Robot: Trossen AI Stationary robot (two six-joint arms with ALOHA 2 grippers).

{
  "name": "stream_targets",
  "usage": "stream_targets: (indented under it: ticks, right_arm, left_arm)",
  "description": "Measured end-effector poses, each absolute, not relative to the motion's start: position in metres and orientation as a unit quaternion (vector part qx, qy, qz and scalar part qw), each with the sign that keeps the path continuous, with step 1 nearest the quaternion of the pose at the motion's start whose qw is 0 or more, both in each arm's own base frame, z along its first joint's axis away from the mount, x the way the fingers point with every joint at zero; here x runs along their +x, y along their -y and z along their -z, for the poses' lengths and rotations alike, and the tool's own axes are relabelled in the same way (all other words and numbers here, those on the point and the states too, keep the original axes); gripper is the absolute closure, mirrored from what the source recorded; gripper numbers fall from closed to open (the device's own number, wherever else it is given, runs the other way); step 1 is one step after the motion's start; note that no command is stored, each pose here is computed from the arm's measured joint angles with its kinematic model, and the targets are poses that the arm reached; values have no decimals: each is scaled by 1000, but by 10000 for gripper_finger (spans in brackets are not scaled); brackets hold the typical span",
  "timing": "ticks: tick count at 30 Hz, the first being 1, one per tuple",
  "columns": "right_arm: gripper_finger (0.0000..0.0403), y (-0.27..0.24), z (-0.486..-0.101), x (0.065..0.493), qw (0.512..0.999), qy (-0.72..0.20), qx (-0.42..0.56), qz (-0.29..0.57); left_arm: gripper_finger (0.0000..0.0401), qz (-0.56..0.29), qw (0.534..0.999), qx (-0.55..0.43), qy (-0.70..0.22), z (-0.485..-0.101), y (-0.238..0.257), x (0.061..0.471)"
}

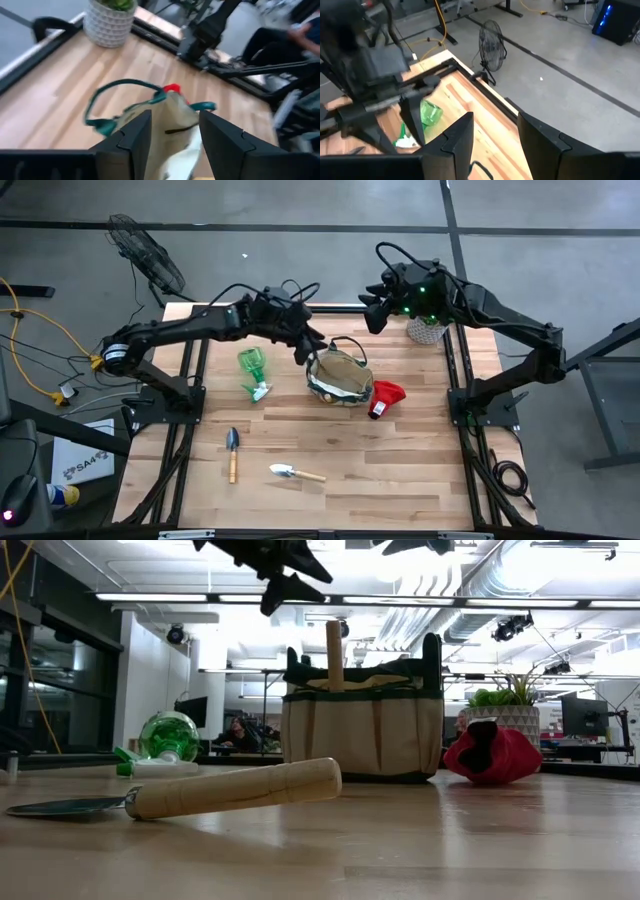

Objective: Pick & Place Garden tools in Gardening bag
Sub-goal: Put the green spray bottle into the gardening bag

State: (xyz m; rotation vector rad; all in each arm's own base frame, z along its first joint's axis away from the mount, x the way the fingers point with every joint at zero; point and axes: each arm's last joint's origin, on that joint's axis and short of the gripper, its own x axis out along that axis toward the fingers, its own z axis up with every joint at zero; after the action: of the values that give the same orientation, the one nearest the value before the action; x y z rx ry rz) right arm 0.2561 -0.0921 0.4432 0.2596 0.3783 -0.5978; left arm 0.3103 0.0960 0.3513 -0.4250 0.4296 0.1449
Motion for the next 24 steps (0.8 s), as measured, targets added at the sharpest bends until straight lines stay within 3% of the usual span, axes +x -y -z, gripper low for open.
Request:
stream_targets:
  ticks: [13,24]
  right_arm:
    - [258,89,-432,247,908,-250,148,302]
    - [258,89,-431,246,907,-261,136,300]
  left_arm:
    - [238,-140,934,-199,-262,-358,-130,279]
    - [238,-172,896,-195,-359,-350,-144,240]
